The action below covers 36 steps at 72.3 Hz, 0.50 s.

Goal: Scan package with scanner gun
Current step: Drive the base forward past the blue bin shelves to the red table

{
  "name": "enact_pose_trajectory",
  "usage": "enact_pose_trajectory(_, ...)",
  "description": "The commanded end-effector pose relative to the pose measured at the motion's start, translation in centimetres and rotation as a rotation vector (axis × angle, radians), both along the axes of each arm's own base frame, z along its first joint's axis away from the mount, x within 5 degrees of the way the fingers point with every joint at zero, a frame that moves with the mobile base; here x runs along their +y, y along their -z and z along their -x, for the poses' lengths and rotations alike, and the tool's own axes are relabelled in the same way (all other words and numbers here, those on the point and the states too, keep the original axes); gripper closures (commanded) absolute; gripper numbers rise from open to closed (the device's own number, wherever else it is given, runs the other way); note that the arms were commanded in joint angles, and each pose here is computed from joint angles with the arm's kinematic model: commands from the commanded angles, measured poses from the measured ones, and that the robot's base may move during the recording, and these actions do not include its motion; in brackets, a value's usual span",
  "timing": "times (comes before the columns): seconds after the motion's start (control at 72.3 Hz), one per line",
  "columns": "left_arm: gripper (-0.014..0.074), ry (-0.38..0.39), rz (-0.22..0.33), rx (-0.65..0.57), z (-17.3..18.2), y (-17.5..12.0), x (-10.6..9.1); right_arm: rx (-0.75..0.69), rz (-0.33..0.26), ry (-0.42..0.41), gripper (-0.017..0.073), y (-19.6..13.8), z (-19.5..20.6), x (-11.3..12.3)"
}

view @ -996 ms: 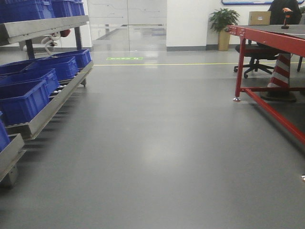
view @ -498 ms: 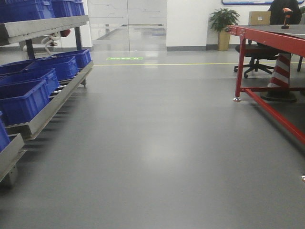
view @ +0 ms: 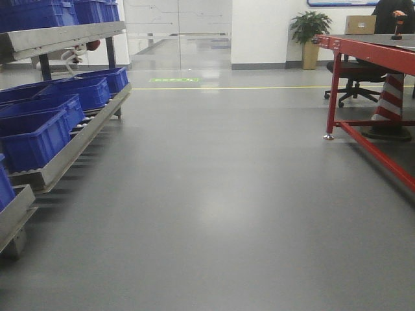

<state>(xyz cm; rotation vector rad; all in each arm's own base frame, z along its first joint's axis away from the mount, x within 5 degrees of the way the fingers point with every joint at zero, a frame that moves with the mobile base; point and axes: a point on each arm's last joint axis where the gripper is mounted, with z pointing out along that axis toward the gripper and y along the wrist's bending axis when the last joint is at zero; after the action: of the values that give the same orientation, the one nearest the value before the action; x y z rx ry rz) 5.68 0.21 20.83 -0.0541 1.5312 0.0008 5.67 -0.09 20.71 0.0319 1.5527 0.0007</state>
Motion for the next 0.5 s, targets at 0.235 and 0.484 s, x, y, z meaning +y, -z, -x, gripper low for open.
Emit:
enact_pose_trajectory(0.235,0.0704,-0.003,0.0,-0.021,0.05,-0.24,0.02,-0.017,0.006,0.002,0.0727,-0.13,0.03,-0.01)
enact_pose_trajectory(0.484,0.0704,-0.003,0.0,-0.021,0.05,-0.24,0.02,-0.017,0.006,0.002,0.0727,-0.13,0.03,-0.01)
